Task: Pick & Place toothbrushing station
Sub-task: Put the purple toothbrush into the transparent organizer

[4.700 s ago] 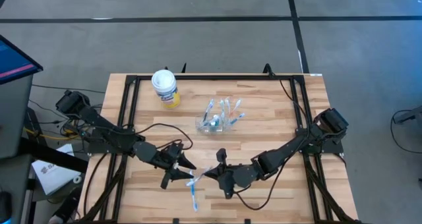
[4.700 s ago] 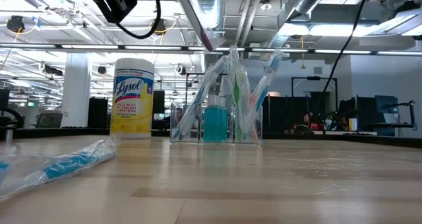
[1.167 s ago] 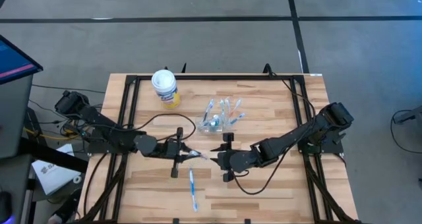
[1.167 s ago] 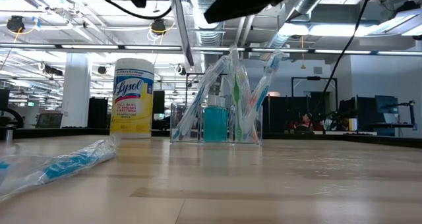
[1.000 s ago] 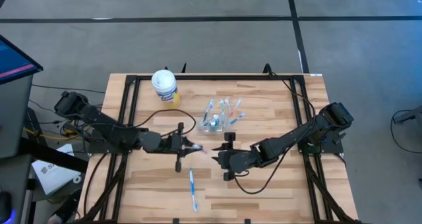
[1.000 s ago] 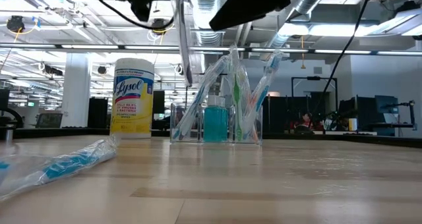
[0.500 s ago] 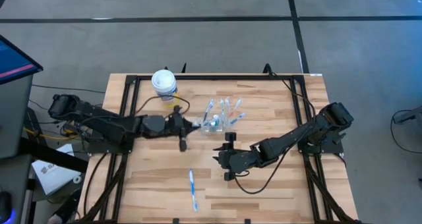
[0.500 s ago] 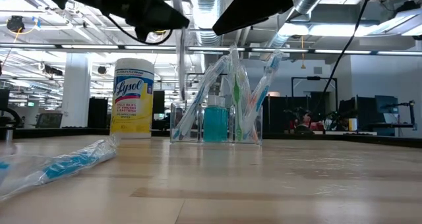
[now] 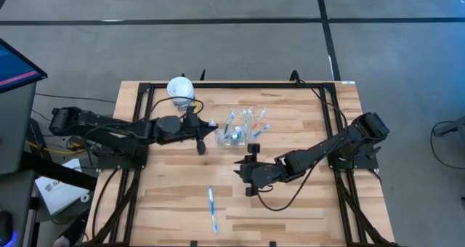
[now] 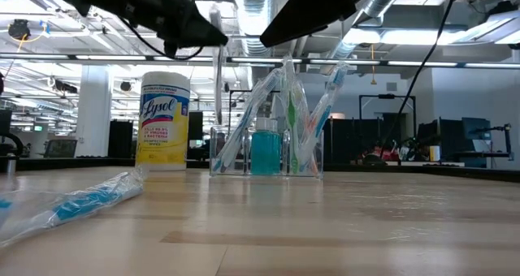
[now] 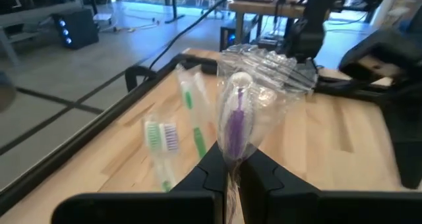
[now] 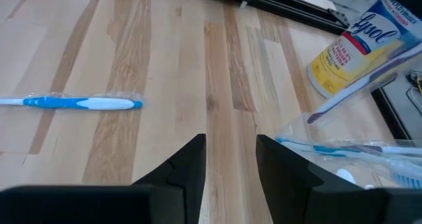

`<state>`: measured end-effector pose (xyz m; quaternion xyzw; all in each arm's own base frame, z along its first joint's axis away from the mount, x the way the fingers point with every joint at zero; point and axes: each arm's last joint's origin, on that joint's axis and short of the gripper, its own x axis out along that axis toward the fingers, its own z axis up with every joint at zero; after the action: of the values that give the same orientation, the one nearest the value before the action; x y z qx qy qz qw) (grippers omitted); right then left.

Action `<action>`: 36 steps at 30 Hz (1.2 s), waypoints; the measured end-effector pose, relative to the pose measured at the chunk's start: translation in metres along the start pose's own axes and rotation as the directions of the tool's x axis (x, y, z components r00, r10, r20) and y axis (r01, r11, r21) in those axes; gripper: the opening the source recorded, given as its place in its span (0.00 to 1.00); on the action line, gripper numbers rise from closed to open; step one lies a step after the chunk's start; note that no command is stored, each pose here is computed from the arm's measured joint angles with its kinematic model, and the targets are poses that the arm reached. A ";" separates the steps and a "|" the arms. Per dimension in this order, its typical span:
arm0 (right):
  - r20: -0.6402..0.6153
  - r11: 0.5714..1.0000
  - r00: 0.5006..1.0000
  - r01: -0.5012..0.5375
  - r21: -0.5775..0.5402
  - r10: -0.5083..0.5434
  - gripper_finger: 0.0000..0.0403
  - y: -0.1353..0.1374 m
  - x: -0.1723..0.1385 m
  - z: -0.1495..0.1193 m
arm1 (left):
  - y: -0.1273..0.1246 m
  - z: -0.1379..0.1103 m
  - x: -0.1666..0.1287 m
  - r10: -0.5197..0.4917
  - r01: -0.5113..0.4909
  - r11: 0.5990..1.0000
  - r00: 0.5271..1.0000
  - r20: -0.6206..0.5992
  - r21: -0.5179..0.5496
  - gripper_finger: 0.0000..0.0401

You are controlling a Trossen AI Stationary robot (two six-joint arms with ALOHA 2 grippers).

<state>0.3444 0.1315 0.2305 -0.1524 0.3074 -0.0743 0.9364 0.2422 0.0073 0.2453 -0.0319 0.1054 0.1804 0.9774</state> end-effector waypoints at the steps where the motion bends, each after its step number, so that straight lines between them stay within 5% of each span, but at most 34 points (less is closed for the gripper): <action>1: -0.001 1.000 1.000 -0.001 0.001 0.001 0.30 -0.001 0.000 0.000 | 0.001 -0.001 0.002 0.007 -0.007 1.000 1.000 -0.005 0.000 0.01; 36: -0.002 1.000 1.000 -0.009 0.001 0.009 0.30 -0.001 0.001 0.000 | 0.011 -0.041 0.044 0.100 -0.104 0.994 0.984 -0.149 -0.019 0.01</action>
<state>0.3448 0.1308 0.2304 -0.1502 0.3090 -0.0703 0.9365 0.2707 0.0292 0.1957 -0.0527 0.1765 0.2287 0.9559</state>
